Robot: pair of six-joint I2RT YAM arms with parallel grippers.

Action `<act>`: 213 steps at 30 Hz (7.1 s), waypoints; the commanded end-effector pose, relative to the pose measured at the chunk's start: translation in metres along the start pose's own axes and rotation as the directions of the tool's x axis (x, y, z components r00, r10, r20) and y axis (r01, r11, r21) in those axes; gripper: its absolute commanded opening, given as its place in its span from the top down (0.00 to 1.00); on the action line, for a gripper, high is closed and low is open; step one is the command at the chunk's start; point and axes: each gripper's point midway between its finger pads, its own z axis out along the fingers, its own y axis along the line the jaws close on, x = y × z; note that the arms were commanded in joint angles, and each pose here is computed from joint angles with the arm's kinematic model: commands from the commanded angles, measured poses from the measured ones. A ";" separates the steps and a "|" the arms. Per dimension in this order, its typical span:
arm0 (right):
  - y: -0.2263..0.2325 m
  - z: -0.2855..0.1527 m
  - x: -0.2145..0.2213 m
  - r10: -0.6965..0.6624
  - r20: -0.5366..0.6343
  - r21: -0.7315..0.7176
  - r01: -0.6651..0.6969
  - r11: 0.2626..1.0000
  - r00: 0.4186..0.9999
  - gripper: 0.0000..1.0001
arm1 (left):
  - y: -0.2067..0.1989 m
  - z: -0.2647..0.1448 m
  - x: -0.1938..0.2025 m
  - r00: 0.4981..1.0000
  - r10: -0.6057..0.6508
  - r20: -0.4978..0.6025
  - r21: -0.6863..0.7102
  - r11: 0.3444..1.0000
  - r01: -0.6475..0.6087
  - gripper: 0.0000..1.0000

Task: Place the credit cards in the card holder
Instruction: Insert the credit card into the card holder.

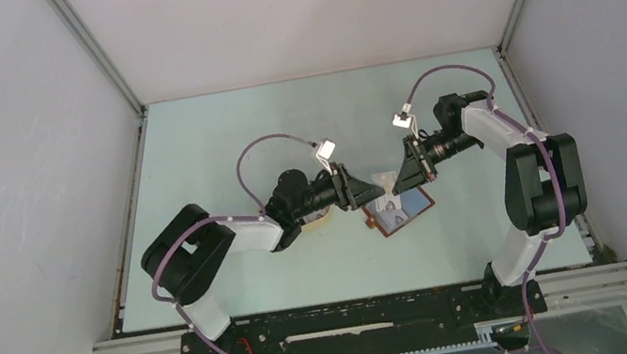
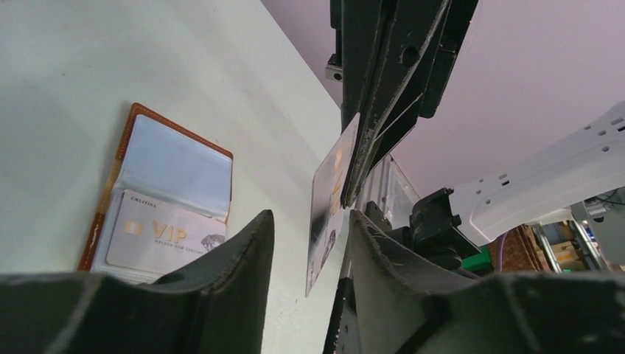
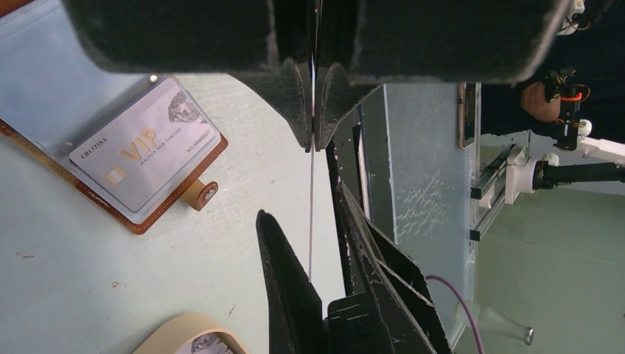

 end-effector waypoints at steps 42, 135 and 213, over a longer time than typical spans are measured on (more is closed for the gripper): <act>-0.143 -0.068 0.037 0.375 0.054 0.656 -0.316 0.685 0.925 0.57 | 0.016 0.012 0.009 0.923 -0.374 0.093 -0.190 0.903 0.385 1.00; -0.126 -0.014 0.080 0.559 -0.145 0.576 -0.390 0.719 0.816 0.60 | 0.078 0.023 0.064 0.812 -0.583 0.029 -0.452 0.717 0.531 1.00; -0.057 -0.028 0.002 -0.002 -0.103 0.481 0.052 0.875 0.995 0.63 | 0.104 0.039 0.088 0.798 -0.601 -0.031 -0.597 0.652 0.468 0.85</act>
